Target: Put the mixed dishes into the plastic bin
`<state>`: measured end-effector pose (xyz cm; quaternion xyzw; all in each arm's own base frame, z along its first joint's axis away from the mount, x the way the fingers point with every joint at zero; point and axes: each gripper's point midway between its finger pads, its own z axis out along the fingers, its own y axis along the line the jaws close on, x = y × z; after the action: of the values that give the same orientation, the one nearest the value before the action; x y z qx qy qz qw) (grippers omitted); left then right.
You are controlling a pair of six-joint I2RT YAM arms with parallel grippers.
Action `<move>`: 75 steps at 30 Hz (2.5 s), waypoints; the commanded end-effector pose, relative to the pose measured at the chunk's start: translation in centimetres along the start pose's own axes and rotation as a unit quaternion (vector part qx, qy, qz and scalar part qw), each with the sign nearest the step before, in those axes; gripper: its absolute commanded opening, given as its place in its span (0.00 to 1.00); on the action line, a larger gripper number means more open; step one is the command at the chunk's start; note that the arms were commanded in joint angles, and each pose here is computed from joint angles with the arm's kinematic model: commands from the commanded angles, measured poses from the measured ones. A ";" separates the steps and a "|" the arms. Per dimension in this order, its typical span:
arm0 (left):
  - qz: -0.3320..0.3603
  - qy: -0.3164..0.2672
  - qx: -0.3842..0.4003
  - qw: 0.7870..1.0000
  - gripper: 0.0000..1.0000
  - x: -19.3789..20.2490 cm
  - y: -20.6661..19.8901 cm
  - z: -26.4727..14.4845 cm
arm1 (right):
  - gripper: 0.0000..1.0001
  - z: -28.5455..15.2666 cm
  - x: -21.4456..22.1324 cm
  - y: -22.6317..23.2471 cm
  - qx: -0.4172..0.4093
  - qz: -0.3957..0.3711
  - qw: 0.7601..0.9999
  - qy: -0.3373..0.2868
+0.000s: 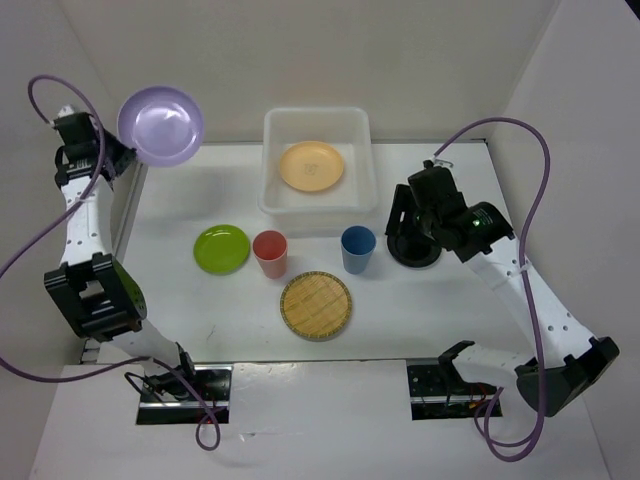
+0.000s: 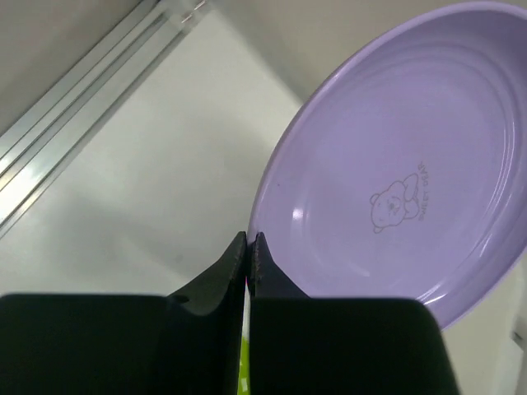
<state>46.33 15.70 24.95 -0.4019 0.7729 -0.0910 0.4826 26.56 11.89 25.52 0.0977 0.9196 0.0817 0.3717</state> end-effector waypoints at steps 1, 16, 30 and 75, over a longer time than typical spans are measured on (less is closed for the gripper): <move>0.039 -0.009 0.109 0.993 0.00 -0.7 -8.5 -3.8 | 0.76 0.4 -0.9 0.2 -0.016 0.009 0.999 -0.028; 0.158 0.103 0.141 0.972 0.00 15.5 -25.5 0.5 | 0.76 0.1 -0.2 -2.2 -0.009 0.059 0.997 -0.052; 0.193 0.160 0.094 0.963 0.00 26.0 -26.1 7.9 | 0.76 0.0 0.4 -3.4 -0.008 0.065 0.997 -0.049; 0.152 -0.071 0.291 0.942 0.71 2.4 -32.9 -22.9 | 0.82 14.8 6.8 -9.7 0.086 0.341 0.936 0.016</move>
<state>49.12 -15.55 49.05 -0.1470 0.7400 -0.2131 0.6207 29.11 6.07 8.39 0.3996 0.8680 0.1021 0.2764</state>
